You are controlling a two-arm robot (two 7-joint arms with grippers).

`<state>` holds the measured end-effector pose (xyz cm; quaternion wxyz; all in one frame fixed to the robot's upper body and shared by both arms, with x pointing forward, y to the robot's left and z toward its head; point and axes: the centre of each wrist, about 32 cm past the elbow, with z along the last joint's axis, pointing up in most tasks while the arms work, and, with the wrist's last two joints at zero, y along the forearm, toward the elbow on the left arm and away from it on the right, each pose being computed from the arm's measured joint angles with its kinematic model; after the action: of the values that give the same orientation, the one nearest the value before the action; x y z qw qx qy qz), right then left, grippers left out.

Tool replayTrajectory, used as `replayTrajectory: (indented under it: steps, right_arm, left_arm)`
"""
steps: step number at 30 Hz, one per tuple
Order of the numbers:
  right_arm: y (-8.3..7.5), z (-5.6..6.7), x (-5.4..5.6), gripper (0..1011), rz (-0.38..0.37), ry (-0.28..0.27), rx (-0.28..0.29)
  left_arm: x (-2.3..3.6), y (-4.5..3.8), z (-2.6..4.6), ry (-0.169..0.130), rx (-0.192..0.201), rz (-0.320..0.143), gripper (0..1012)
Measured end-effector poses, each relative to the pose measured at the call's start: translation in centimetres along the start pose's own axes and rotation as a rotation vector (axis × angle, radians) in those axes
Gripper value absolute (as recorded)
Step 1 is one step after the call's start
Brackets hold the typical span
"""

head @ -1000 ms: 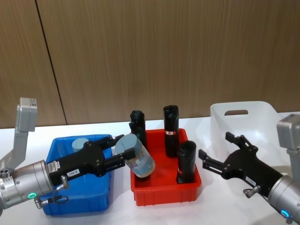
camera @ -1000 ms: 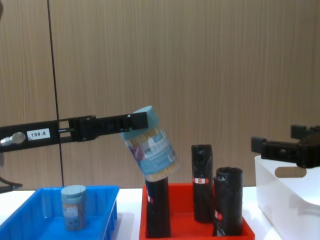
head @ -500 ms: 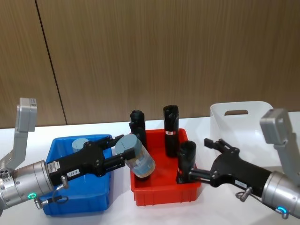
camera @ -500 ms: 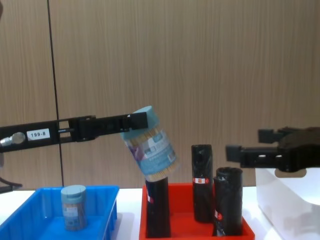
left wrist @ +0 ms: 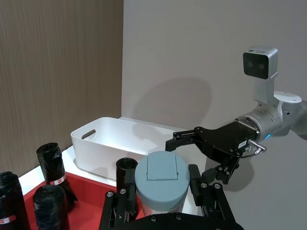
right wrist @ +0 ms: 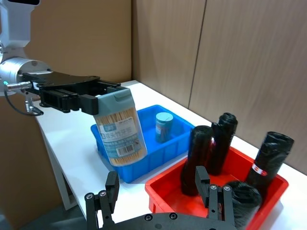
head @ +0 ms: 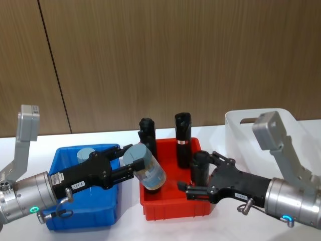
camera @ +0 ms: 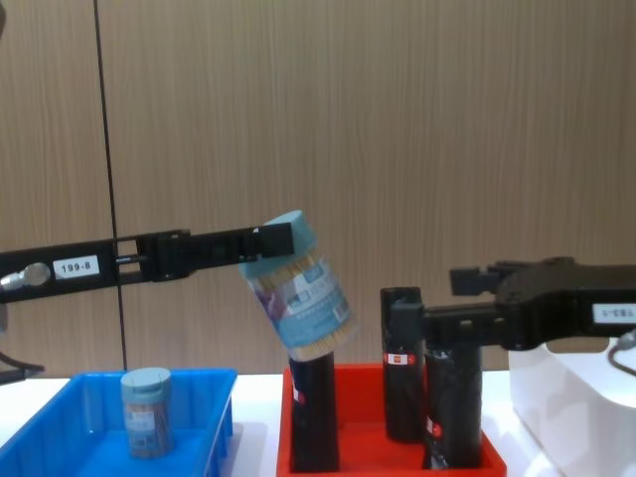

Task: Pick the cotton swabs from the blue box and place them into the white box.

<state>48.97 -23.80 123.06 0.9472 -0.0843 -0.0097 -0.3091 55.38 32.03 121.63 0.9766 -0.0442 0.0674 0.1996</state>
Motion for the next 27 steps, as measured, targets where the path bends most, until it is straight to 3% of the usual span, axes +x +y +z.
replayTrajectory:
  steps: [27]
  right_arm:
    - [3.9,1.6,0.3,1002,0.130,-0.042,-0.018]
  left_arm:
    - [0.00,0.00,0.00,0.000,0.000,0.000,668]
